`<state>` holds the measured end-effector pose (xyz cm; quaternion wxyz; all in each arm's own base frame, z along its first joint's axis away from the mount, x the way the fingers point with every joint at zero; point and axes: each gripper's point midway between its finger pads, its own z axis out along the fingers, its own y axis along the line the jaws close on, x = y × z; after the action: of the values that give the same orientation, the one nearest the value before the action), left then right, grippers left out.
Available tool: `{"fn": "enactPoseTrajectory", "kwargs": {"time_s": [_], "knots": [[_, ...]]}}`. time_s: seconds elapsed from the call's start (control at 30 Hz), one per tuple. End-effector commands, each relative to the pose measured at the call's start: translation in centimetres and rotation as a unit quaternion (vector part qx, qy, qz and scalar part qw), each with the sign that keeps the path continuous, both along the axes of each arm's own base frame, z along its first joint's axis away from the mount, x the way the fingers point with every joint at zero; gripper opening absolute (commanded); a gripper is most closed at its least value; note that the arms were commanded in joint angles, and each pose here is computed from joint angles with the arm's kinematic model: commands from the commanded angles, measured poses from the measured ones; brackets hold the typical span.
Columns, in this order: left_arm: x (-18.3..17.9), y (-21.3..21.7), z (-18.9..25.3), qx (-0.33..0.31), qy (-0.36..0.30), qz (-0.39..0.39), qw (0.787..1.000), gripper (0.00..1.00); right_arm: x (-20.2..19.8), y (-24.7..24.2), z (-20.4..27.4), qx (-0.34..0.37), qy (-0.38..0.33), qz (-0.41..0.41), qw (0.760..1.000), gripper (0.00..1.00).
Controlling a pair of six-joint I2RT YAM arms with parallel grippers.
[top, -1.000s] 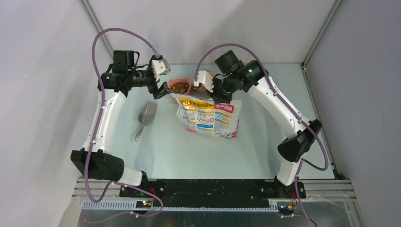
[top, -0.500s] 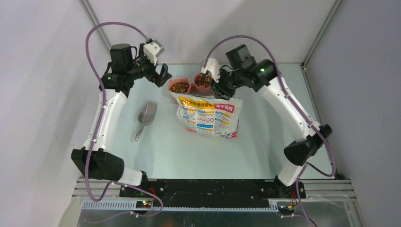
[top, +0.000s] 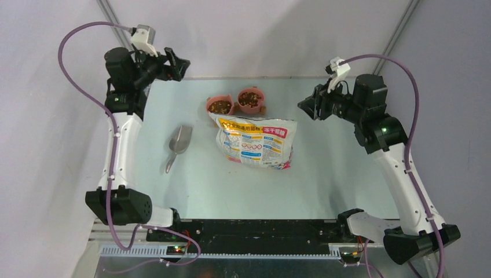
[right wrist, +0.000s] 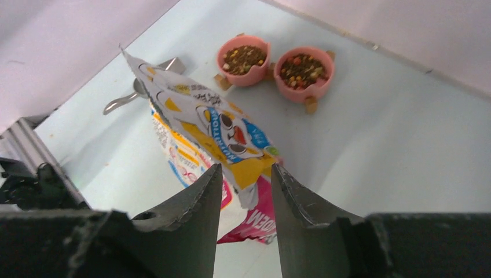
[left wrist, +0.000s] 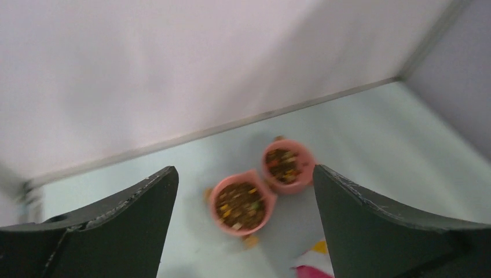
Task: Serve the pet food
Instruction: Close the pet food bag at the center of the board.
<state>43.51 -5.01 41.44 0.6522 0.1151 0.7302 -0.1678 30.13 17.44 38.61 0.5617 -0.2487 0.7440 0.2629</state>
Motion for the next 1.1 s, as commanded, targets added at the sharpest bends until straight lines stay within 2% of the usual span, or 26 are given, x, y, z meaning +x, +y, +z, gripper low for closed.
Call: {"fn": "enactPoseTrajectory", "kwargs": {"time_s": [0.0, 0.1, 0.2, 0.3, 0.5, 0.6, 0.63, 0.87, 1.07], "knots": [[-6.2, -8.6, 6.2, -0.035, -0.112, -0.212, 0.97, 0.92, -1.3, 1.2, -1.1, 0.047, 0.037, 0.034, 0.998, 0.43], [-9.5, -14.5, 4.6, 0.011, -0.135, -0.32, 0.938, 0.92, -2.9, 2.1, -2.5, 0.036, 0.059, 0.088, 0.994, 0.46], [-11.0, -18.4, 1.3, 0.081, -0.137, -0.384, 0.91, 0.92, -3.5, 2.5, -3.8, 0.02, 0.056, 0.124, 0.991, 0.46], [-13.1, -22.3, -0.4, 0.097, -0.133, -0.448, 0.879, 0.92, -3.6, 3.0, -4.9, 0.006, 0.046, 0.158, 0.986, 0.45], [-14.3, -26.4, -2.5, 0.098, -0.128, -0.508, 0.846, 0.92, -2.7, 3.4, -6.7, -0.02, 0.036, 0.188, 0.981, 0.41], [-14.6, -28.1, -4.3, 0.117, -0.122, -0.521, 0.837, 0.93, -1.6, 3.2, -7.4, -0.036, 0.028, 0.177, 0.983, 0.41], [-14.1, -28.4, -4.9, 0.128, -0.118, -0.515, 0.84, 0.93, -1.5, 3.2, -7.4, -0.039, 0.023, 0.176, 0.983, 0.41], [-14.8, -30.7, -7.4, 0.143, -0.097, -0.537, 0.826, 0.94, -1.7, 3.6, -7.5, -0.043, 0.01, 0.201, 0.979, 0.48], [-14.2, -31.4, -9.2, 0.155, -0.085, -0.532, 0.828, 0.93, -2.3, 3.8, -6.8, -0.038, 0.001, 0.211, 0.977, 0.5]]}}
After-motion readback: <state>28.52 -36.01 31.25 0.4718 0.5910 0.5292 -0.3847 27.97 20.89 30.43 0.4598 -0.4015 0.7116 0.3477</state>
